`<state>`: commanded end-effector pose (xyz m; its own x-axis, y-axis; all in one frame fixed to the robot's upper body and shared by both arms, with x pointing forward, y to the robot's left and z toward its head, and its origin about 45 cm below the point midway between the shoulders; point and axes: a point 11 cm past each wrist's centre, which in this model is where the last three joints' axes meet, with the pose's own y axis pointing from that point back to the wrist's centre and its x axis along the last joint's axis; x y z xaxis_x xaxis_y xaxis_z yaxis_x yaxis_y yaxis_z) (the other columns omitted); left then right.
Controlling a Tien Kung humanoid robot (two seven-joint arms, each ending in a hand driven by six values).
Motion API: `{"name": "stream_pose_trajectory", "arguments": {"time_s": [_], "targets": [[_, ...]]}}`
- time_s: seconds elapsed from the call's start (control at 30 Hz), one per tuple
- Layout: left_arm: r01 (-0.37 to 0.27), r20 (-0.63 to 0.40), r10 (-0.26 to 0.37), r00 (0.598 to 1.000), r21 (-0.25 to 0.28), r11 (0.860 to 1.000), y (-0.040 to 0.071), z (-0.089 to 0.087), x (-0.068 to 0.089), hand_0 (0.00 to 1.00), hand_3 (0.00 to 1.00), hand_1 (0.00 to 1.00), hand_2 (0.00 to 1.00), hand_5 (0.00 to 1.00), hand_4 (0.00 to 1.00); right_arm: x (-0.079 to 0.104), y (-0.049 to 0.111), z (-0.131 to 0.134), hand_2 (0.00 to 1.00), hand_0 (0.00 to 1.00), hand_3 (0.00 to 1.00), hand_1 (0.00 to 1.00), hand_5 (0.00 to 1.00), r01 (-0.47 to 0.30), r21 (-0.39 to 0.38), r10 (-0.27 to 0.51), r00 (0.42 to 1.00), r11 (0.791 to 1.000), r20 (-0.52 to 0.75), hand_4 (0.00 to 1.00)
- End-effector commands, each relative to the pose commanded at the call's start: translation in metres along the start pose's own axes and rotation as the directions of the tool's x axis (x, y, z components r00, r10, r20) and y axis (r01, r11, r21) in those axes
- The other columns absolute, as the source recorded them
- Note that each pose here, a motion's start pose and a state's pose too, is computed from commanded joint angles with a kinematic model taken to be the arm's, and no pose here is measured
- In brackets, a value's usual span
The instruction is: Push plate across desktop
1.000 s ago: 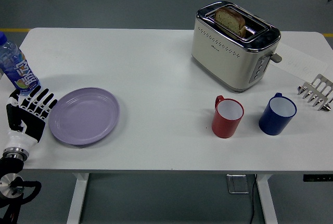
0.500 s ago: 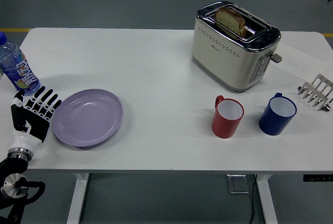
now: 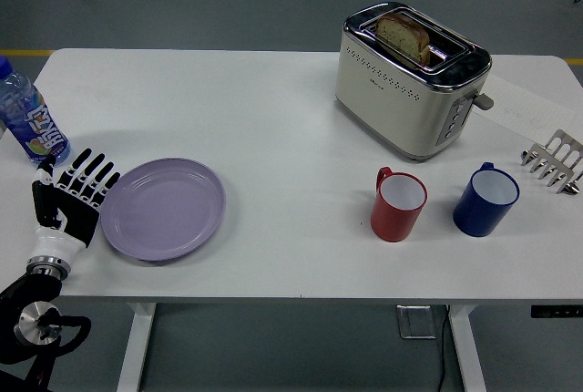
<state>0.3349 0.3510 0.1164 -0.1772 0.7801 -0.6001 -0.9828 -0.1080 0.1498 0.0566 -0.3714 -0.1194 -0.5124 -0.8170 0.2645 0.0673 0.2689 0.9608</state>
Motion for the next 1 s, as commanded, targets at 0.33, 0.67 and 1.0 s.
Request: {"name": "stream_pose_trajectory", "arguments": {"time_s": [0.33, 0.67, 1.0], "targets": [[0.023, -0.032, -0.022, 0.999, 0.019, 1.0, 0.001, -0.015, -0.013, 0.733, 0.661, 0.74, 0.692, 0.998, 0.612, 0.003, -0.001, 0.003, 0.61, 0.581, 0.591, 0.522, 0.559, -0.005, -0.006, 0.005, 1.0, 1.0, -0.005, 0.262], [0.046, -0.034, -0.045, 0.998, 0.037, 0.998, 0.001, -0.023, -0.021, 0.733, 0.66, 0.74, 0.692, 0.998, 0.61, 0.004, -0.001, 0.005, 0.61, 0.582, 0.591, 0.521, 0.559, -0.008, -0.008, 0.008, 1.0, 1.0, -0.01, 0.262], [0.082, -0.037, -0.079, 0.996, 0.071, 0.994, 0.001, -0.036, -0.034, 0.733, 0.66, 0.74, 0.691, 0.998, 0.609, 0.005, -0.001, 0.005, 0.61, 0.582, 0.59, 0.521, 0.56, -0.009, -0.006, 0.009, 1.0, 1.0, -0.009, 0.263]]}}
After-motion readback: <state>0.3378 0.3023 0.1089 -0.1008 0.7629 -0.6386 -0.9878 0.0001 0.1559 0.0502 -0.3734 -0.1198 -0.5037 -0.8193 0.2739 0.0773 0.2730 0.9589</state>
